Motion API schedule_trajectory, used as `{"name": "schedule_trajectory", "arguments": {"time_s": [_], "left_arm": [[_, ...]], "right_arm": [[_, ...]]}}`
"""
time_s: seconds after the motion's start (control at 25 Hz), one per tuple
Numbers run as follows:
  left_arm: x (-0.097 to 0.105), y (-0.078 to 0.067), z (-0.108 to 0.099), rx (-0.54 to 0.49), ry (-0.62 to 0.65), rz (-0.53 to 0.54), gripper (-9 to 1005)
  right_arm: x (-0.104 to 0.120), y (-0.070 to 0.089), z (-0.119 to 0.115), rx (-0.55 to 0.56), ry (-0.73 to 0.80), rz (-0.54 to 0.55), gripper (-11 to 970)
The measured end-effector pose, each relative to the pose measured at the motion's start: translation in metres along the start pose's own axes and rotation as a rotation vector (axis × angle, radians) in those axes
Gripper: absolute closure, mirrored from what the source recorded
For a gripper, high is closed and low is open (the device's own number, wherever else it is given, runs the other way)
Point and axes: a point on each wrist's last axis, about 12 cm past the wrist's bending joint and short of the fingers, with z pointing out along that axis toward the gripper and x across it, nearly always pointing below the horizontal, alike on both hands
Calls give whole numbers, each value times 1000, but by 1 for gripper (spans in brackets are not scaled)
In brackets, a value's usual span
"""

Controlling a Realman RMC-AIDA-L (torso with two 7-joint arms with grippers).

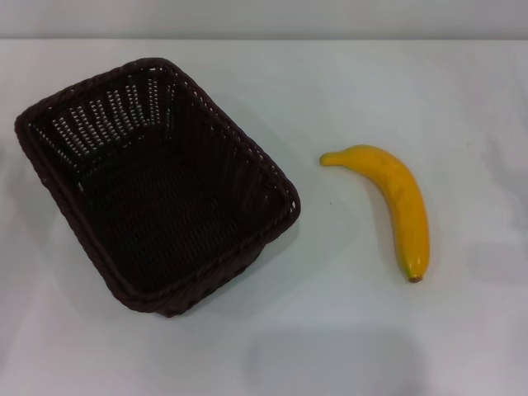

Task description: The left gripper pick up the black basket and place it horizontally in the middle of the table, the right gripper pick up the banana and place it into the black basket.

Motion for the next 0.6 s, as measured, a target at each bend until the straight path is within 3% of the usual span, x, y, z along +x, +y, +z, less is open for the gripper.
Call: {"name": "schedule_trajectory", "arguments": {"time_s": [0.16,0.28,0.48,0.52,0.56,0.6], "left_arm": [[-39,-3,29,88,135,63,144],[-62,-14,57,158,272,123,145],[-100,-51,111,267,503,249,146],[-100,-51,111,267,503,249,146],[-116,-71,133,284,598,338,146],[-121,-77,138,288,632,367,147]], "right_arm": [[0,1,0,-4,3,-1,88],[0,1,0,-7,3,-2,88],[0,1,1,-9,3,-2,88],[0,2,2,-10,3,-3,88],[0,2,2,-11,3,-3,88],[0,2,2,-11,3,-4,88]]}}
